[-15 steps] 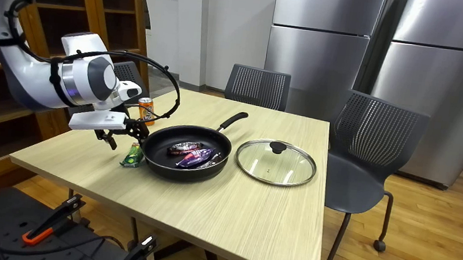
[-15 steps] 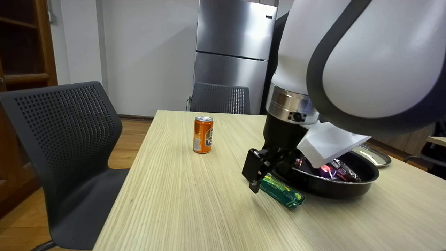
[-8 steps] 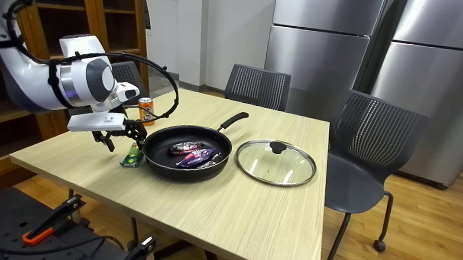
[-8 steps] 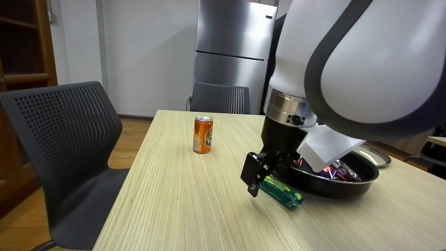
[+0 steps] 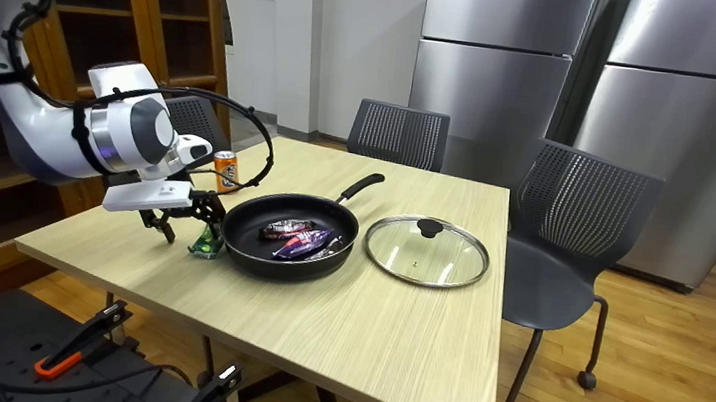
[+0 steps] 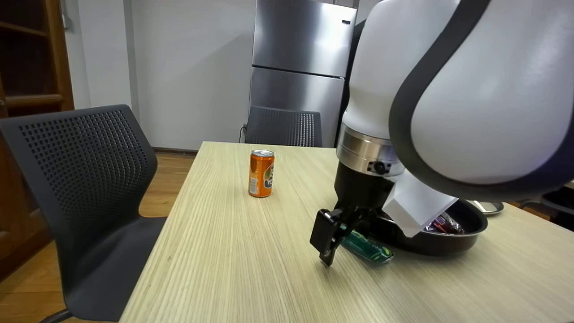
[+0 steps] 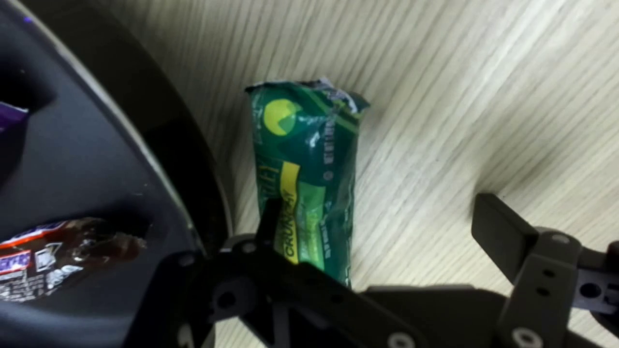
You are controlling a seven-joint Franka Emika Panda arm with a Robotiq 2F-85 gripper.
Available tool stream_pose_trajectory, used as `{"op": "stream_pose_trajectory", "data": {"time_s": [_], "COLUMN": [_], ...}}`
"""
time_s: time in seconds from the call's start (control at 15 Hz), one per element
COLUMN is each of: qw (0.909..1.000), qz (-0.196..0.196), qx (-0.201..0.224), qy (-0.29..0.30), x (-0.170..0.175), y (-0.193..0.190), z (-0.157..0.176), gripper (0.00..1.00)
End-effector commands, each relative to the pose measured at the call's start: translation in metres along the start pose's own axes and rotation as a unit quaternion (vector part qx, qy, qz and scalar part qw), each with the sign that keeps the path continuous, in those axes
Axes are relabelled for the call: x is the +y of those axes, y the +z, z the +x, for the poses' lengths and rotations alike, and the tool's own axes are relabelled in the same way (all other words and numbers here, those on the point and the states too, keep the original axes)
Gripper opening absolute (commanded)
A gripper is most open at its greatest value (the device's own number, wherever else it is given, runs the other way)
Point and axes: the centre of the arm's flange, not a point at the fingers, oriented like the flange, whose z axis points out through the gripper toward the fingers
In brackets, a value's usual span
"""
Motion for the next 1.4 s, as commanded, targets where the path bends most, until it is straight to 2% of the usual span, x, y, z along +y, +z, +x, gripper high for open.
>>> {"op": "stream_pose_trajectory", "data": {"time_s": [0.0,0.27,0.67,1.0,1.33], "qw": [0.9998,0.9997,0.9999,0.9995,0.9989], "qz": [-0.018,-0.025,-0.012,0.031,0.046], "qx": [-0.001,0.0,-0.004,0.001,0.007], "qy": [0.0,-0.004,-0.012,-0.008,0.008], "x": [0.004,0.004,0.001,0.007,0.015], "y": [0.007,0.007,0.008,0.001,-0.005], "z": [0.006,0.007,0.007,0.008,0.009], "gripper": [1.0,1.0,1.0,1.0,1.0]}}
